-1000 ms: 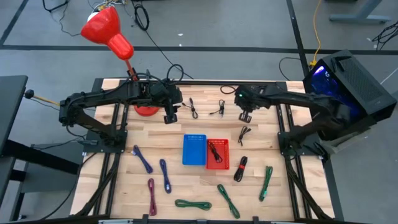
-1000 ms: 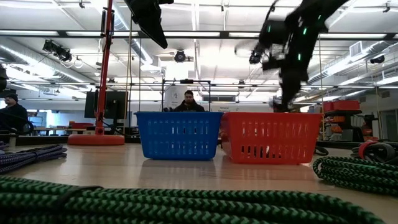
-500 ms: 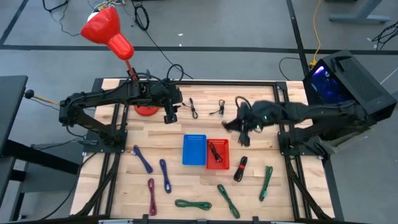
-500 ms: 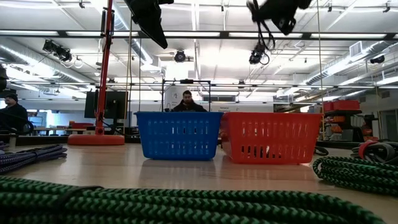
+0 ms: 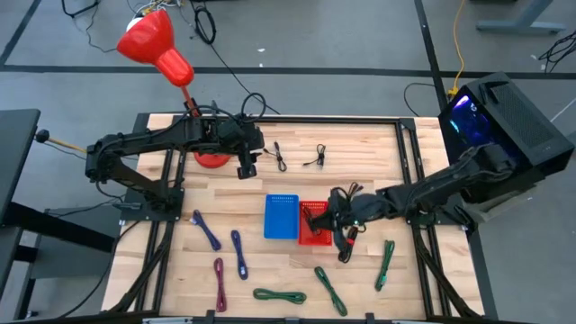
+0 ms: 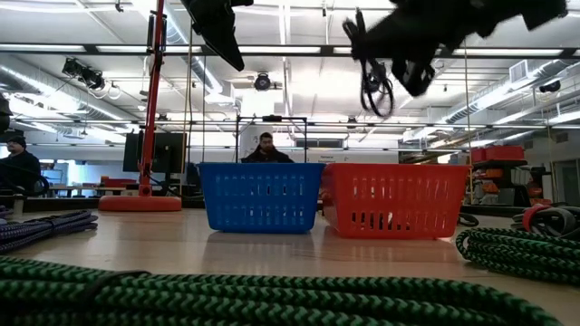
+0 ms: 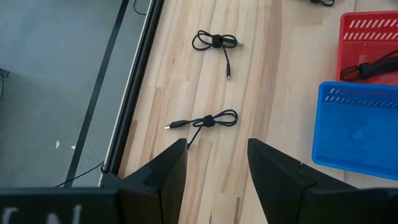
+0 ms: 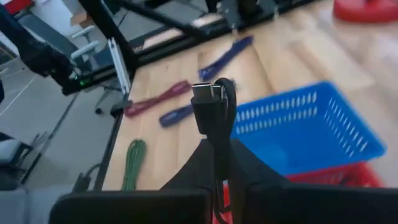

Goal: Pick & Place USB Port
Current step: Put the black charger cable into the red bin

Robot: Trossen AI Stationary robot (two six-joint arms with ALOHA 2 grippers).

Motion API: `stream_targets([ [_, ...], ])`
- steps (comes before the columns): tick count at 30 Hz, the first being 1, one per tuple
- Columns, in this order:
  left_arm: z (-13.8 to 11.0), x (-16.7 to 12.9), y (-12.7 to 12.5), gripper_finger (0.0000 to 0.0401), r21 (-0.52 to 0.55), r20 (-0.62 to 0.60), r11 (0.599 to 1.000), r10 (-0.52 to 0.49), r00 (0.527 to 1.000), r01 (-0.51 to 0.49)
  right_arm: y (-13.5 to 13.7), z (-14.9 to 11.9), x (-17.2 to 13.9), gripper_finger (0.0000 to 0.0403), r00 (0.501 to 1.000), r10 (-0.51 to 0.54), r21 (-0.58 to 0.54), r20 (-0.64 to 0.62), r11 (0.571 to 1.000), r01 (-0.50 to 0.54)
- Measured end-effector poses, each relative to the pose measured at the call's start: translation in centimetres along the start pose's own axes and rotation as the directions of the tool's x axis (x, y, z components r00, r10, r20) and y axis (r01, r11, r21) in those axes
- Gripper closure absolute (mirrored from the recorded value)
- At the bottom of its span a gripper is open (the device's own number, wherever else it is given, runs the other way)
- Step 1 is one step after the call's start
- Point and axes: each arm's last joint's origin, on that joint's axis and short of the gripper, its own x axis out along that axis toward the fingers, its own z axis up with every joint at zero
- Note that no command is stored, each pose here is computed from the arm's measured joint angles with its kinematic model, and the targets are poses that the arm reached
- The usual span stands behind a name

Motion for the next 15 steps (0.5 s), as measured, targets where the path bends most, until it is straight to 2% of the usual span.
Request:
stream_targets([
  [3,0.0,0.0,0.0,0.0227,0.000,0.000,1.000,-0.001,1.000,0.001,-0.3,-1.3,0.5,0.0392,1.000,-0.013,0.022,-0.009,1.000,0.013],
  [7,0.0,0.0,0.0,0.0227,-0.004,-0.001,1.000,-0.001,1.000,0.001,-0.8,-2.4,0.7,0.0392,0.997,-0.078,0.043,-0.020,0.996,0.079],
  [15,0.0,0.0,0.0,0.0227,-0.006,0.003,1.000,0.000,1.000,0.000,-0.8,-2.6,0.6,0.0392,0.995,-0.095,0.048,0.000,0.994,0.095],
])
